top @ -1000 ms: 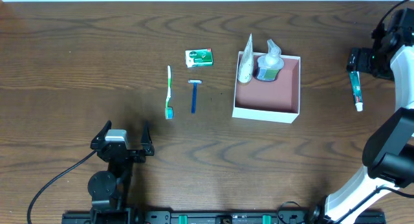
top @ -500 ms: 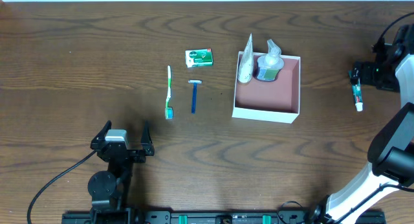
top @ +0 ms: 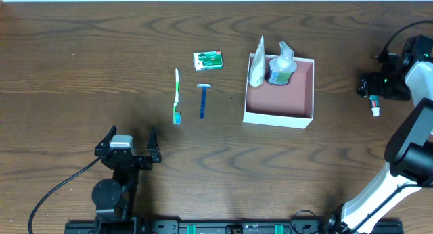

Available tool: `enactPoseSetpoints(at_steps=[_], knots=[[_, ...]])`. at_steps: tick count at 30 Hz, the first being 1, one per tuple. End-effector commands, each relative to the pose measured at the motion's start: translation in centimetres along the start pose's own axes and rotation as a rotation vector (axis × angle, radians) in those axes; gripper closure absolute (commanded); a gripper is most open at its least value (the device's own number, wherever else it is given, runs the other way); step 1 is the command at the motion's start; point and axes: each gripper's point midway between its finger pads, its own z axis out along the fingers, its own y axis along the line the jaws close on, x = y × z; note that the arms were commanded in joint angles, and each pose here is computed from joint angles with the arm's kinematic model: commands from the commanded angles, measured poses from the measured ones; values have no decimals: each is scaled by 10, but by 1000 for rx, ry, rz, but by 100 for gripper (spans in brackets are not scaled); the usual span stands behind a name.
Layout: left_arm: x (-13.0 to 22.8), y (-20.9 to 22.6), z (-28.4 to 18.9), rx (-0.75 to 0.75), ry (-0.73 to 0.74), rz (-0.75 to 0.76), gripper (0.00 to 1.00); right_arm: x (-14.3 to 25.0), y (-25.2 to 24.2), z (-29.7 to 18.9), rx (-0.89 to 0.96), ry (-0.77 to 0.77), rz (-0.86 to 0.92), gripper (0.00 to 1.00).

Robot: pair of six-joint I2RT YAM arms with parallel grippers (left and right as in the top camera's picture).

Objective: Pack container
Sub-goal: 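Move the right gripper to the teal toothpaste tube and grasp it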

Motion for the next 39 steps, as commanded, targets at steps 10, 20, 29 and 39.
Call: enactPoseSetpoints(at_steps=[10, 20, 29, 39], knots=[[15, -1, 1, 5, 40, -4, 2, 12, -1, 22, -12, 52, -28, 23], [15, -1, 1, 5, 40, -4, 2, 15, -2, 24, -14, 61, -24, 34], [15, -1, 1, 5, 40, -4, 2, 22, -4, 30, -20, 81, -13, 36], [15, -1, 1, 5, 40, -4, 2, 19, -5, 29, -17, 73, 11, 80]])
